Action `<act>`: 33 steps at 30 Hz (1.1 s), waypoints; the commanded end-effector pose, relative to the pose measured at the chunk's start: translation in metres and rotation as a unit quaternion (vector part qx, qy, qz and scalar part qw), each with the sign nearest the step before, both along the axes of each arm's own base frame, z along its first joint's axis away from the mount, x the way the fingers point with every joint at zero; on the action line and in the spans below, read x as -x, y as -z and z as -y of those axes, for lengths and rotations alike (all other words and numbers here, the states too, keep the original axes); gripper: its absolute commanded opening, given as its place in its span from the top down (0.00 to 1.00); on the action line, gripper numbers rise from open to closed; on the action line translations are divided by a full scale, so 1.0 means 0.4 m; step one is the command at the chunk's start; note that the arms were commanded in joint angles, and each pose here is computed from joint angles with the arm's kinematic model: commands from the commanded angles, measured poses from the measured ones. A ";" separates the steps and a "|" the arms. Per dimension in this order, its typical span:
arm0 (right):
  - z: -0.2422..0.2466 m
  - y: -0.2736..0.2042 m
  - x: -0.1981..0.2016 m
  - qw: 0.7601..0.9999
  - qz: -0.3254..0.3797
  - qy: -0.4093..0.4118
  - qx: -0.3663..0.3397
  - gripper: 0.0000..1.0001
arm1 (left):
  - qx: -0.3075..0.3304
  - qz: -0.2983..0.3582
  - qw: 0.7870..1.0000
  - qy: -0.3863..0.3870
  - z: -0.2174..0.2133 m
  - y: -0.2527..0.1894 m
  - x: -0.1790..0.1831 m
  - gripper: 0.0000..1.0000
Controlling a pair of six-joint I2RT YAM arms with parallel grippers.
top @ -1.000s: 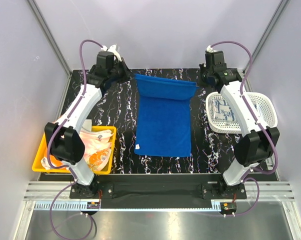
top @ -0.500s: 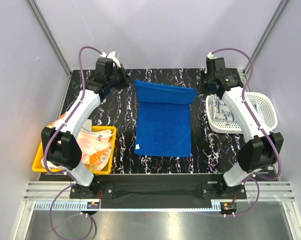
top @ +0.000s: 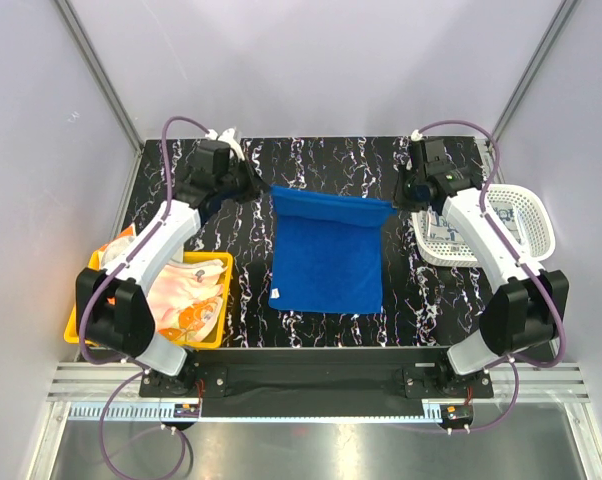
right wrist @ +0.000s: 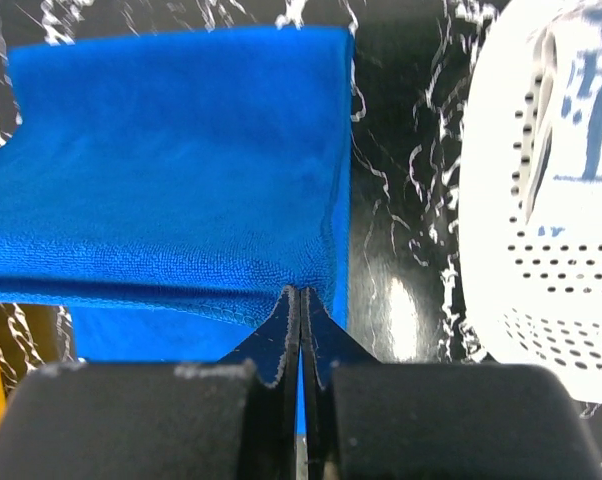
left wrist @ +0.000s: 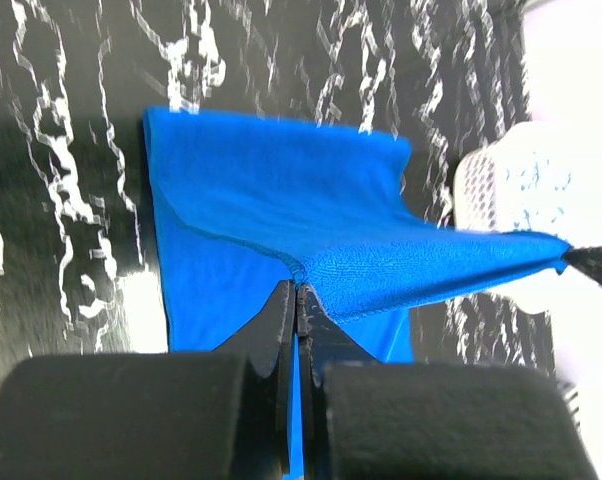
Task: Fold and stack the towels
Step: Fold the towel
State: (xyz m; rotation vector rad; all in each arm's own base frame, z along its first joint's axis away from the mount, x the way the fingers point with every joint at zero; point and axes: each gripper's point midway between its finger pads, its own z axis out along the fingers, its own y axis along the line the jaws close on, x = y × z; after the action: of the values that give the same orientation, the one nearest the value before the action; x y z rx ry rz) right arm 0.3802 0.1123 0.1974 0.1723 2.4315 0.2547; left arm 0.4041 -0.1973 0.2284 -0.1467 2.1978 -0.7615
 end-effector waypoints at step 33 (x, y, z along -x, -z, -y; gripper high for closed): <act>0.011 -0.032 0.063 1.000 0.024 0.004 -0.005 1.00 | 0.005 0.030 0.999 -0.019 -0.032 -0.010 0.093 1.00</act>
State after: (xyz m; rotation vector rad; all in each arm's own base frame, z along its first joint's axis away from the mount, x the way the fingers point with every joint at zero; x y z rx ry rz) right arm 0.3602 0.1121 0.2000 0.1675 2.4234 0.2702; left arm 0.3673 -0.1921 0.2209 -0.1584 2.1918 -0.7652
